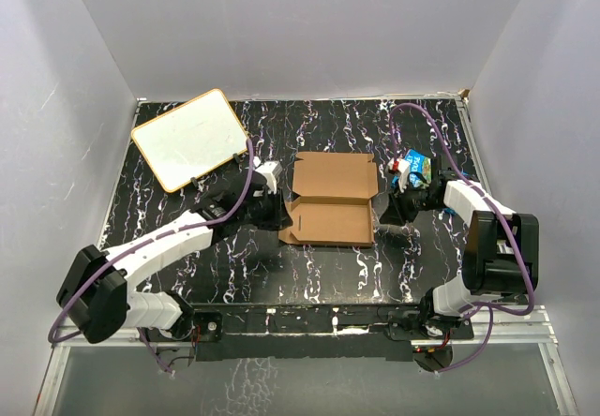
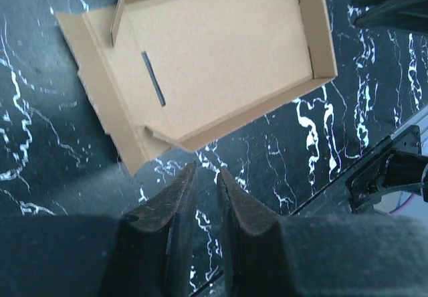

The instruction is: Fold the paper box

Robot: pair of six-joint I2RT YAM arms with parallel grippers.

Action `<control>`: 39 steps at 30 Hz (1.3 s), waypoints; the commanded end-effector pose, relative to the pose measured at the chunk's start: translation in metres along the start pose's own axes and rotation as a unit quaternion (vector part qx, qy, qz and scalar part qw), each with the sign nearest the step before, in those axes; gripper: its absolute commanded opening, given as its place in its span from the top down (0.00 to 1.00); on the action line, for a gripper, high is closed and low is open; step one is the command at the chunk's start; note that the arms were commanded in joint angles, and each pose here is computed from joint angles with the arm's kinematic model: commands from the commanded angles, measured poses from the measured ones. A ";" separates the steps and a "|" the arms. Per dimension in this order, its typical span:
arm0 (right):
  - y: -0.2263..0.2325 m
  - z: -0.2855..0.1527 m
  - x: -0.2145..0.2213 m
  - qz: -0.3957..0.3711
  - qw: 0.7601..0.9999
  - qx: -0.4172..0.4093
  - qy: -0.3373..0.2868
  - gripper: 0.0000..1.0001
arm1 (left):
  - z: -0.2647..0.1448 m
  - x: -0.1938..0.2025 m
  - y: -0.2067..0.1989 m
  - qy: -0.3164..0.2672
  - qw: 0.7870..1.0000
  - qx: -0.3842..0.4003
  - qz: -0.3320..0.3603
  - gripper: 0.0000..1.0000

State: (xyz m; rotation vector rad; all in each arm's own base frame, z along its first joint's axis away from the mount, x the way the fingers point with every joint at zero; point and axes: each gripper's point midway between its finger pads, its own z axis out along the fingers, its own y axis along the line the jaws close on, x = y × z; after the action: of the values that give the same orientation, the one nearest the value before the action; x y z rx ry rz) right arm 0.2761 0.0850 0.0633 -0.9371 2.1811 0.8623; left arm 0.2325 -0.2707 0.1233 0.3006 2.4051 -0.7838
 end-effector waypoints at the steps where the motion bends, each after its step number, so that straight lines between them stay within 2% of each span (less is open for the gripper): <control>1: 0.004 -0.007 -0.028 -0.049 0.998 -0.009 -0.048 0.68 | -0.010 0.011 -0.007 0.003 0.999 0.024 -0.044 0.84; 6: 0.002 -0.006 -0.023 -0.046 0.998 -0.007 -0.042 0.68 | -0.004 0.029 -0.006 0.029 0.996 0.029 -0.085 0.89; 13: -0.004 -0.003 -0.016 -0.041 0.999 0.005 -0.030 0.67 | 0.012 0.035 0.001 0.044 0.994 0.004 -0.101 0.89; 20: -0.014 0.000 -0.005 -0.036 0.999 0.027 -0.009 0.68 | 0.030 0.055 0.032 0.089 0.990 -0.080 -0.073 0.97; 29: -0.012 0.016 0.003 -0.045 0.998 0.021 0.025 0.68 | 0.058 0.054 0.040 0.100 0.989 -0.095 -0.048 0.98; 39: -0.004 0.036 0.007 -0.066 0.996 0.009 0.058 0.68 | 0.066 0.045 0.034 0.096 0.990 -0.096 -0.024 0.99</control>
State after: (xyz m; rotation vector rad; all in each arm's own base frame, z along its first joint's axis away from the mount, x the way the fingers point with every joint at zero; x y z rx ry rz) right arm 0.2748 0.0993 0.0353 -1.0797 2.2389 0.7768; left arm 0.2322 -0.2722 0.0250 0.2065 2.7018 -0.5614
